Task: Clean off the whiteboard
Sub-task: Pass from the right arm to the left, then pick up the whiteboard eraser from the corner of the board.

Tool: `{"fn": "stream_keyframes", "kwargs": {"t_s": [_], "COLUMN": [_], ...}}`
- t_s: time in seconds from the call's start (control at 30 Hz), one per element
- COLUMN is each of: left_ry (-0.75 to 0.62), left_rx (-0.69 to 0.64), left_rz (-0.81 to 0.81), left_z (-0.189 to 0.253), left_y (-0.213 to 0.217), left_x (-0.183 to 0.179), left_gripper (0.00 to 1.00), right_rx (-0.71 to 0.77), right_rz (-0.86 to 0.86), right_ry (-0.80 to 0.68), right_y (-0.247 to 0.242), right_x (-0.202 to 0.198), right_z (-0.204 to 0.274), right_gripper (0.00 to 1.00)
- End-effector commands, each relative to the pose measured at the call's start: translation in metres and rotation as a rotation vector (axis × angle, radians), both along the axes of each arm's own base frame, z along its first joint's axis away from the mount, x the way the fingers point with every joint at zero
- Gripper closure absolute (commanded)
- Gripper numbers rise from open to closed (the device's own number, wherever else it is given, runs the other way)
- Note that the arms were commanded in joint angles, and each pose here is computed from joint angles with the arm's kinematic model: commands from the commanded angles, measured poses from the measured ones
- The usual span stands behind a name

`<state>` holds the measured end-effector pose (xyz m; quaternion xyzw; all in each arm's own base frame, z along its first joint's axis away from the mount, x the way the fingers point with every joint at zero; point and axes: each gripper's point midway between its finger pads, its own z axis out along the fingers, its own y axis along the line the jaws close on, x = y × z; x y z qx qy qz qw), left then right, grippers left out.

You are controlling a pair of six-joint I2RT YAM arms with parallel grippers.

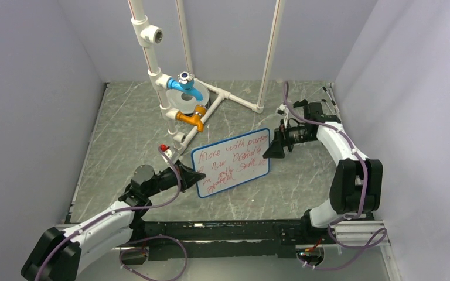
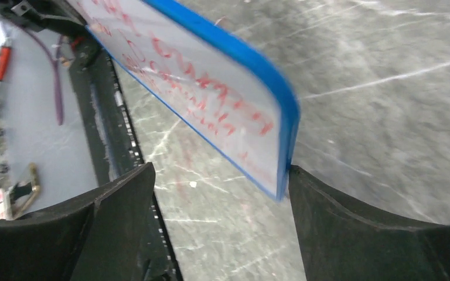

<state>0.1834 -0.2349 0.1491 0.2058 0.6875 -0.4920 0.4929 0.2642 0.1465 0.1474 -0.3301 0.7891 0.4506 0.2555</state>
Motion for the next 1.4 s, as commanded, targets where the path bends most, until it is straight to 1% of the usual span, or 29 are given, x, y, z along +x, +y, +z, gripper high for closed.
{"fn": "stream_keyframes", "kwargs": {"t_s": [0.0,0.13,0.17,0.2,0.27,0.3,0.33,0.37,0.4,0.5,0.57,0.63,0.67,0.7,0.77,0.83,1.0,1.13,1.23,1.37], "left_ry": [-0.153,-0.169,-0.167,-0.167,-0.159,-0.159,-0.163,-0.168,-0.173,-0.188,-0.189,-0.186,-0.183,-0.183,-0.186,-0.184,-0.180,-0.183,-0.185,-0.181], "left_rx": [0.099,0.131,0.144,0.154,0.163,0.160,0.159,0.162,0.165,0.170,0.174,0.172,0.172,0.171,0.170,0.173,0.181,0.179,0.180,0.183], "left_rz": [0.159,0.205,0.206,0.205,0.193,0.185,0.181,0.180,0.178,0.176,0.166,0.157,0.155,0.153,0.143,0.139,0.141,0.141,0.134,0.128], "left_z": [0.015,0.017,0.015,0.015,0.013,0.013,0.013,0.014,0.014,0.016,0.017,0.016,0.016,0.015,0.016,0.017,0.016,0.016,0.017,0.017], "left_y": [0.013,0.018,0.017,0.016,0.014,0.013,0.012,0.013,0.013,0.013,0.012,0.011,0.010,0.010,0.008,0.007,0.008,0.008,0.007,0.006], "left_x": [0.031,0.037,0.037,0.037,0.036,0.035,0.034,0.034,0.033,0.032,0.031,0.031,0.031,0.030,0.030,0.030,0.030,0.030,0.030,0.030], "left_gripper": [1.00,1.00,1.00,1.00,1.00,1.00,1.00,1.00,1.00,1.00,1.00,1.00,1.00,1.00,1.00,1.00,1.00,1.00,1.00,1.00], "right_rx": [-0.036,-0.067,-0.071,-0.073,-0.075,-0.108,-0.175,-0.295,-0.378,-0.572,-0.662,-0.753,-0.788,-0.807,-0.805,-0.787,-0.756,-0.769,-0.761,-0.757], "right_rz": [-0.070,-0.107,-0.119,-0.144,-0.254,-0.323,-0.412,-0.523,-0.600,-0.850,-0.949,-1.011,-1.029,-1.040,-1.042,-1.041,-1.050,-1.062,-1.063,-1.053], "right_ry": [-0.228,-0.327,-0.356,-0.388,-0.427,-0.445,-0.422,-0.380,-0.344,-0.234,-0.162,-0.125,-0.102,-0.082,-0.033,0.006,0.057,0.062,0.078,0.089], "right_y": [-0.025,-0.053,-0.060,-0.068,-0.089,-0.101,-0.118,-0.143,-0.162,-0.239,-0.281,-0.312,-0.324,-0.333,-0.342,-0.346,-0.354,-0.361,-0.362,-0.358], "right_x": [0.033,0.040,0.040,0.041,0.044,0.047,0.052,0.055,0.055,0.045,0.031,0.020,0.015,0.012,0.011,0.017,0.030,0.034,0.037,0.039], "right_z": [0.045,0.067,0.073,0.080,0.087,0.090,0.081,0.061,0.048,0.010,-0.011,-0.029,-0.039,-0.047,-0.062,-0.074,-0.091,-0.098,-0.105,-0.112], "right_gripper": [0.12,0.07,0.02,0.01,0.00,0.00,0.00,0.00,0.00,0.00,0.00,0.02,0.04,0.08,0.18,0.24,0.36,0.42,0.48,0.59]}}
